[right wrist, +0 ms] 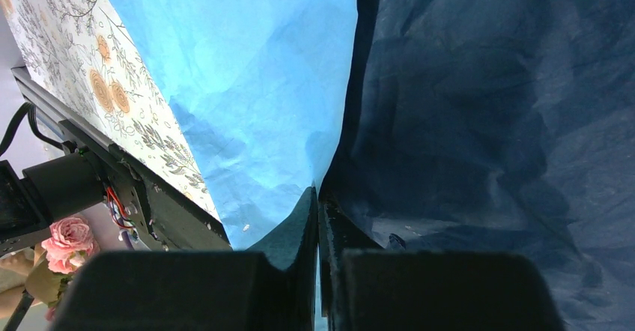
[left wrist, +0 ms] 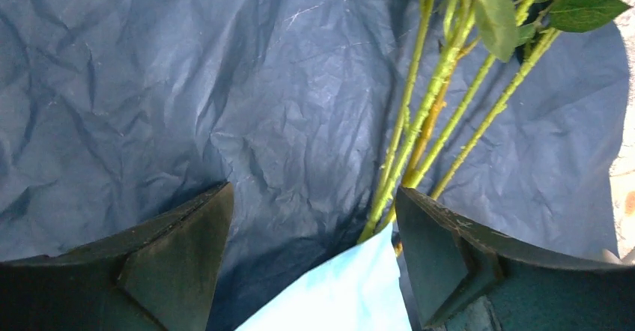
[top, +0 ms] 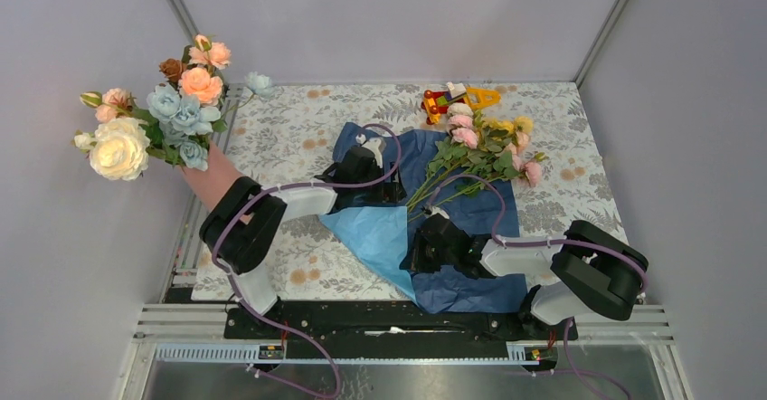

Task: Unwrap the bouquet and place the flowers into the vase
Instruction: Unfold the wrapping paper at the center of the board.

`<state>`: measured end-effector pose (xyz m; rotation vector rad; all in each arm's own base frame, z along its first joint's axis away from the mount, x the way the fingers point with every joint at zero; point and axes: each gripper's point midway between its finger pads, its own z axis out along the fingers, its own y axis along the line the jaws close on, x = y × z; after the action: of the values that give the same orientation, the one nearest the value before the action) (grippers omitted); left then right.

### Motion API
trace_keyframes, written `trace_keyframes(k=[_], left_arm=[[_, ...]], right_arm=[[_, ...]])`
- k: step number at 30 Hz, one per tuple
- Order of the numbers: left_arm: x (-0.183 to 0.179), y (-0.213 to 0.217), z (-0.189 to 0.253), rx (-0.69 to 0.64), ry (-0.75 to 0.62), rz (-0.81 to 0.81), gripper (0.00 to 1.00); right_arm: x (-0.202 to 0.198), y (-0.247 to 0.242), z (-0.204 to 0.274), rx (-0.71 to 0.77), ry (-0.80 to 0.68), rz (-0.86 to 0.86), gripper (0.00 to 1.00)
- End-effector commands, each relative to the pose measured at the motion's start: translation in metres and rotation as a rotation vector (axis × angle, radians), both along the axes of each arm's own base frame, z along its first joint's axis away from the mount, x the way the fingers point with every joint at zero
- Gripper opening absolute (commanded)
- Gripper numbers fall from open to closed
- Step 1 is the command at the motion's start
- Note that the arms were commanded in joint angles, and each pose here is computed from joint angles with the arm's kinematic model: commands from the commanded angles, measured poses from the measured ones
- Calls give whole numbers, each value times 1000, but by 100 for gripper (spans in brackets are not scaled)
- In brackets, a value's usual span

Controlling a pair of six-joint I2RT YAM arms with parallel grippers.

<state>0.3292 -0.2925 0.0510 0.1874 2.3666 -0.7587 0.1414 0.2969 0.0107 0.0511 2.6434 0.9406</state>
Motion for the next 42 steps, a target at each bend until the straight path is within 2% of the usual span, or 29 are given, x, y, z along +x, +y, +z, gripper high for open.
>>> trace_keyframes(k=[1,13,21,27,36,42], left_arm=[[27,-11,14,-16,-80,18,84],[67,34,-1,71,-96,185,85],[96,87,-8,158,-88,335,85],[113,113,-9,186,-77,388,86],[134,123,-5,229,-89,413,86],[136,104,44,126,-164,360,86]], right_arm=[[-3,-3,-6,-28,5,4,0],[-5,-6,-8,-31,9,-3,0],[-4,-7,-7,-31,8,-6,0],[-4,-7,-7,-36,9,-7,0],[-3,-6,-2,-27,-7,4,0],[1,-1,19,17,-87,48,0]])
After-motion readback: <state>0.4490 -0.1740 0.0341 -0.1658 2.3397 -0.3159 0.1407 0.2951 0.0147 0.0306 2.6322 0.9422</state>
